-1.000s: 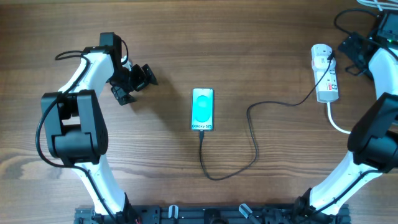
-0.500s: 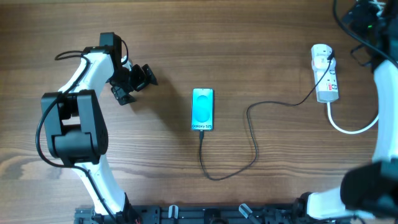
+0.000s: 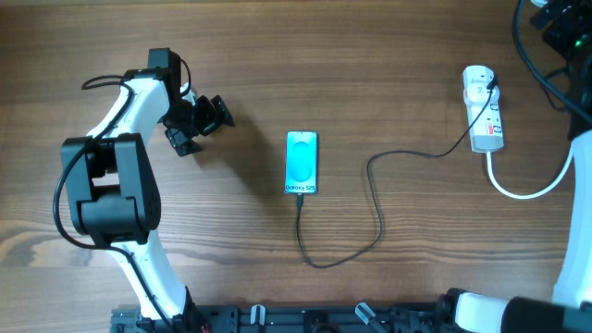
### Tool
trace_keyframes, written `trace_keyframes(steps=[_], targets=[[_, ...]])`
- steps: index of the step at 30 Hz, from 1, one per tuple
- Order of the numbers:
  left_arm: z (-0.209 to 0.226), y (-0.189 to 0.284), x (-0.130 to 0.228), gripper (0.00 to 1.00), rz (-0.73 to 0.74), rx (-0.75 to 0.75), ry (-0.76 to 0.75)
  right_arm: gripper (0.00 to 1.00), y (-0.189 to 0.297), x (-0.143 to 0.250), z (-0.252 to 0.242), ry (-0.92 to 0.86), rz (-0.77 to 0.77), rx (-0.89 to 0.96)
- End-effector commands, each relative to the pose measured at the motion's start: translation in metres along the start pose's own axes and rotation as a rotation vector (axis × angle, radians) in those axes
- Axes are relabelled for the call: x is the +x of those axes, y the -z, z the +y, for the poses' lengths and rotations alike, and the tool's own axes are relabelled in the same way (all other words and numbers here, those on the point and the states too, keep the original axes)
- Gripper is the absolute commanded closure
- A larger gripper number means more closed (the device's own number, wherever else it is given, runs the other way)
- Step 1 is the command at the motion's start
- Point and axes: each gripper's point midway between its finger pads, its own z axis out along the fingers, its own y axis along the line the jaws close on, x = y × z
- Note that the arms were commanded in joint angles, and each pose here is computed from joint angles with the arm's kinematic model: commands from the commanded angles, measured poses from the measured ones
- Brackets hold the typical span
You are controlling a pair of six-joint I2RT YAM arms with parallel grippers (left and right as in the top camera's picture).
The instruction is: Plug charger to phone and switch on socket
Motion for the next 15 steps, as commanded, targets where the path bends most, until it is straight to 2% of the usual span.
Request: trace_keyframes(steps=[1,8,15], targets=[[0.012,-0.012,0.005,0.0,0.025,-0.036,0.011,0.0,0.02,0.023,0.004,0.012,0.017,-0.013],[0.012,-0.012,0.005,0.0,0.026,-0.036,0.011,0.0,0.02,0.118,0.0,0.119,0.158,0.039],[0.012,-0.012,0.005,0.0,0.025,-0.036,0.011,0.0,0.017,0.187,-0.009,0.205,0.26,0.065]])
